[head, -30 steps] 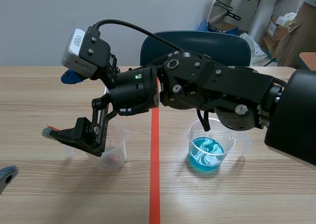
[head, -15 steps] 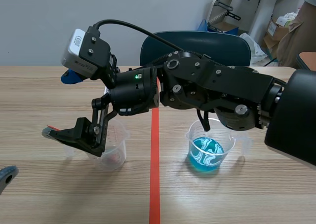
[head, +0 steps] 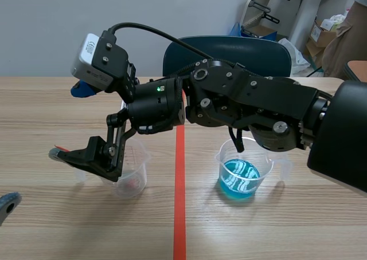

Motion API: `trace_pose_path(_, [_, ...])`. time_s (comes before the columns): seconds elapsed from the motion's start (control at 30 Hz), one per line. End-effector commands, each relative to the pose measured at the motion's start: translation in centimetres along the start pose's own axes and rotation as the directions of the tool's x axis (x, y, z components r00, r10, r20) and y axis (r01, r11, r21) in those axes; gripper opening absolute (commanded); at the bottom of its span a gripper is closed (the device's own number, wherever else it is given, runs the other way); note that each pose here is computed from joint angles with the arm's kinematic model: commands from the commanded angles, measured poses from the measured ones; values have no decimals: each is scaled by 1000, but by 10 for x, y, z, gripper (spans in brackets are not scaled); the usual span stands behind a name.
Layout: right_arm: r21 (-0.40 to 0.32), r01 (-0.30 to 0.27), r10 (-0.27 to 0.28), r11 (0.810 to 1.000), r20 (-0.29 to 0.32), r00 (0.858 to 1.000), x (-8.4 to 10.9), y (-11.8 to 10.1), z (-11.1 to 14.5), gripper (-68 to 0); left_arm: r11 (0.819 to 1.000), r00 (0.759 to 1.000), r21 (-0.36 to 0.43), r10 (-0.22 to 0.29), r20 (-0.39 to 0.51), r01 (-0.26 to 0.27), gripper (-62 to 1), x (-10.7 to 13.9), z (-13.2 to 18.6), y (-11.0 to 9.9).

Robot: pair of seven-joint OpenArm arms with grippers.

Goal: Do the redox reaction experiment

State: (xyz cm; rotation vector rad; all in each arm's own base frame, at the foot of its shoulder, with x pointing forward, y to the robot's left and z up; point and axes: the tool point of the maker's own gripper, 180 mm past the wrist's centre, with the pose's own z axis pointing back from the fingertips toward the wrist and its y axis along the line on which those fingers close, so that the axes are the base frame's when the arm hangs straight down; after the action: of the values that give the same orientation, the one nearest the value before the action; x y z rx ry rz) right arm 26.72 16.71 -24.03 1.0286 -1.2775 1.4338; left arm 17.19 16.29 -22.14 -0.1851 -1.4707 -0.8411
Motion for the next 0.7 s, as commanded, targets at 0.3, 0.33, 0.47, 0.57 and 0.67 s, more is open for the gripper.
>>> trace_pose_path(0.3, [-8, -18, 18, 1000, 37, 999, 15, -8, -1, 4, 1000, 1000, 15, 1, 23, -1, 14, 5, -1, 2])
trace_pose_path(0.33, [-8, -18, 18, 1000, 37, 999, 15, -8, -1, 4, 1000, 1000, 15, 1, 23, -1, 14, 5, -1, 2])
trace_pose_path(0.47, [-9, -14, 14, 1000, 39, 999, 15, -8, -1, 4, 1000, 1000, 15, 1, 23, -1, 14, 5, -1, 2])
trace_pose_path(0.57, [-12, -4, 5, 1000, 43, 999, 14, -7, 0, 4, 1000, 1000, 15, 1, 23, -1, 14, 5, -1, 2])
trace_pose_path(0.67, [-23, 21, -20, 1000, 58, 998, 16, -10, 3, 4, 1000, 1000, 15, 1, 22, -1, 14, 5, -1, 2])
